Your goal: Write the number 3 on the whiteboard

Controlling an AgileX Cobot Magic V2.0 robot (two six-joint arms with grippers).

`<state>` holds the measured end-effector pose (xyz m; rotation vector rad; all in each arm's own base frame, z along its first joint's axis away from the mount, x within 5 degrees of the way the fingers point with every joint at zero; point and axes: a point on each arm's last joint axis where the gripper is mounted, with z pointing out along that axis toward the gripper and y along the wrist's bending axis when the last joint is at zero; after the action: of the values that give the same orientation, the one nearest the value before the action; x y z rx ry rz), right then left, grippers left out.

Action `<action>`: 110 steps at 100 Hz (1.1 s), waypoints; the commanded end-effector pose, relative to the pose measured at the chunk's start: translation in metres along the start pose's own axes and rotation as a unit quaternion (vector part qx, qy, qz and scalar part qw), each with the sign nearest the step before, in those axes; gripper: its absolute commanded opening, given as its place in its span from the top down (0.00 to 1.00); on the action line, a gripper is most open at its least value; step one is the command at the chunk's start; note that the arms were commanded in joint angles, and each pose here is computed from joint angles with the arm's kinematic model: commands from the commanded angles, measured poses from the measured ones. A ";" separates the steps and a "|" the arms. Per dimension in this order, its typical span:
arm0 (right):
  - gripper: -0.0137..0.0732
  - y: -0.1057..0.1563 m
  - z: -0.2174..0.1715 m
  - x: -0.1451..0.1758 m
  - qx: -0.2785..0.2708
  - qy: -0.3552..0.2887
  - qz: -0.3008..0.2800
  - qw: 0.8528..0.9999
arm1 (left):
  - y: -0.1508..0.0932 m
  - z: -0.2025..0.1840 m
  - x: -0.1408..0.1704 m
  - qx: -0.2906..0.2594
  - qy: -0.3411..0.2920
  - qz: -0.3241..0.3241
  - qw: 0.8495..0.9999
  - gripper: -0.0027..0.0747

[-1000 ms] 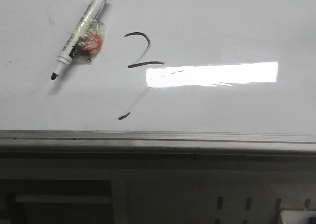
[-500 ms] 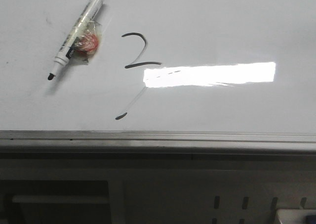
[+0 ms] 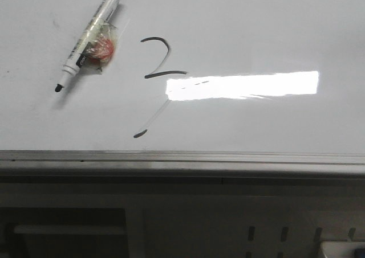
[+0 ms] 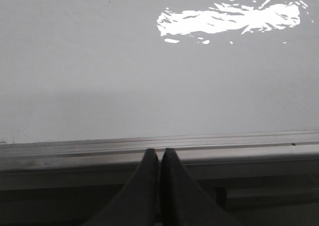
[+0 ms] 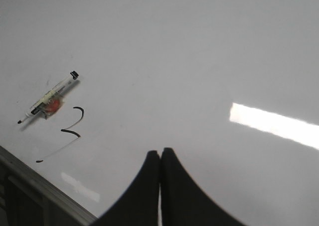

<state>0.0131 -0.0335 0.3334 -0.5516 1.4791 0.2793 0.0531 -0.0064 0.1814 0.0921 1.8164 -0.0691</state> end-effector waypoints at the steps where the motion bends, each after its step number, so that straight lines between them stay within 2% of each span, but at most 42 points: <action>1: 0.92 -0.002 0.004 0.000 0.011 -0.023 -0.035 0.999 | 0.000 0.002 0.004 0.000 -0.023 -0.011 1.000 0.99; 15: 0.92 0.015 0.024 0.028 -0.013 -0.005 -0.063 0.998 | 0.000 0.002 0.004 0.000 -0.023 -0.011 1.000 0.99; 29: 0.92 0.037 0.040 0.046 -0.050 -0.060 -0.079 0.994 | 0.000 0.002 0.004 0.000 -0.023 -0.011 1.000 0.99; 33: 0.92 0.042 0.044 0.049 -0.053 -0.068 -0.070 0.994 | 0.000 0.002 0.004 0.000 -0.023 -0.011 1.000 0.99; 39: 0.92 0.047 0.052 0.057 -0.051 -0.042 -0.022 0.998 | 0.000 0.002 0.004 0.000 -0.023 -0.011 1.000 0.99; 51: 0.92 0.047 0.066 0.071 0.004 -0.006 0.042 0.999 | 0.000 0.002 0.004 0.000 -0.023 -0.011 1.000 0.99; 67: 0.92 0.040 0.072 0.098 0.096 0.030 0.063 0.993 | 0.000 0.002 0.004 0.000 -0.023 -0.011 1.000 0.99; 79: 0.92 0.037 0.070 0.127 0.151 0.069 0.092 0.982 | 0.000 0.002 0.004 0.000 -0.023 -0.011 1.000 0.99; 86: 0.92 0.038 0.067 0.140 0.169 0.080 0.114 0.976 | 0.000 0.002 0.004 0.000 -0.023 -0.011 1.000 0.99; 110: 0.92 0.040 0.054 0.154 0.194 0.130 0.123 0.964 | 0.000 0.002 0.004 0.000 -0.024 -0.011 1.000 0.99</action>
<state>0.0543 0.0050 0.1809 -0.0911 1.8096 0.1108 0.0531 -0.0065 0.1814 0.0898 1.8165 -0.0727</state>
